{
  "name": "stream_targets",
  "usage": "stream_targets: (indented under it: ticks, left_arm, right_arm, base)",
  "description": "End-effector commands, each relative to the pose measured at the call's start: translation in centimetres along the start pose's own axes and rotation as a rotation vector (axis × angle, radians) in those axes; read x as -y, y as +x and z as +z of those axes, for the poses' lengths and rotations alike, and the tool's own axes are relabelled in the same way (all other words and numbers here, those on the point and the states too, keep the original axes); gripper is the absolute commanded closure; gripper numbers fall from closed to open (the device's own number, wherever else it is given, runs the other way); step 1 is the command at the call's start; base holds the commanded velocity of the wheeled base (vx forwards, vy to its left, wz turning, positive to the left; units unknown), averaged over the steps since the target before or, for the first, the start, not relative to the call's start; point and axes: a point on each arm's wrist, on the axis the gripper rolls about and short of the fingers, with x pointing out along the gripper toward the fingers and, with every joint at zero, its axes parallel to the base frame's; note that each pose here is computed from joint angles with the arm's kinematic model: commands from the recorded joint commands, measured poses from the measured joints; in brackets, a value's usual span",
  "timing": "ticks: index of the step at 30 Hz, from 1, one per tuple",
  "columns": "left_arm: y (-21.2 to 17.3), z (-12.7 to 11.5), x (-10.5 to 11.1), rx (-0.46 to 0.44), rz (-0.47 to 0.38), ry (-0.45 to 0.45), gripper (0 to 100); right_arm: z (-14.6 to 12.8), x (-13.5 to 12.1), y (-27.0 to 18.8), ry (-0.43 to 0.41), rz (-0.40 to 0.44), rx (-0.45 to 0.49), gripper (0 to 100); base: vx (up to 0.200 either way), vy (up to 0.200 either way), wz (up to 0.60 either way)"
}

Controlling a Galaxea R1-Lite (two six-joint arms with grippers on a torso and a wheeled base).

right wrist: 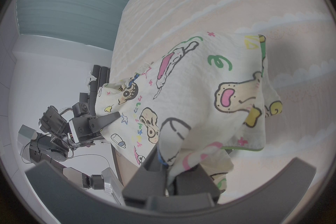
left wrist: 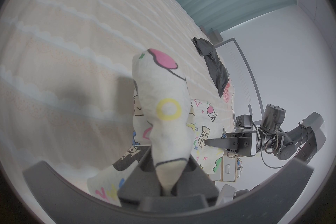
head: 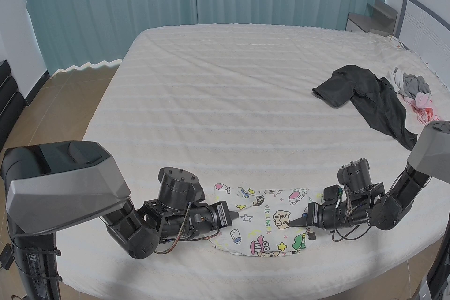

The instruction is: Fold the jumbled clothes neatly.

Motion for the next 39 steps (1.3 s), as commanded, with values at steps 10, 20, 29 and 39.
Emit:
stream_targets:
  ticks: [10, 20, 29, 39]
  left_arm:
    - [-0.4, 0.0, 1.0, 0.005, -0.024, 0.014, 100]
    - [-0.5, -0.1, 1.1, 0.003, -0.025, 0.016, 100]
    - [-4.0, 1.5, 4.1, 0.079, -0.101, 0.046, 100]
    - [-8.1, 1.2, 10.8, 0.024, -0.188, 0.103, 100]
  right_arm:
    - [0.0, -0.1, -0.1, -0.003, 0.001, 0.002, 100]
    - [0.0, 0.0, -0.1, -0.005, 0.0, 0.001, 100]
    - [-0.3, 0.0, -0.1, -0.019, 0.011, 0.014, 100]
    - [-0.5, 0.2, -0.8, -0.057, 0.073, 0.109, 100]
  base:
    - [0.0, -0.2, 0.0]
    - [0.0, -0.2, 0.0]
    - [0.0, -0.2, 0.0]
    - [0.0, -0.2, 0.0]
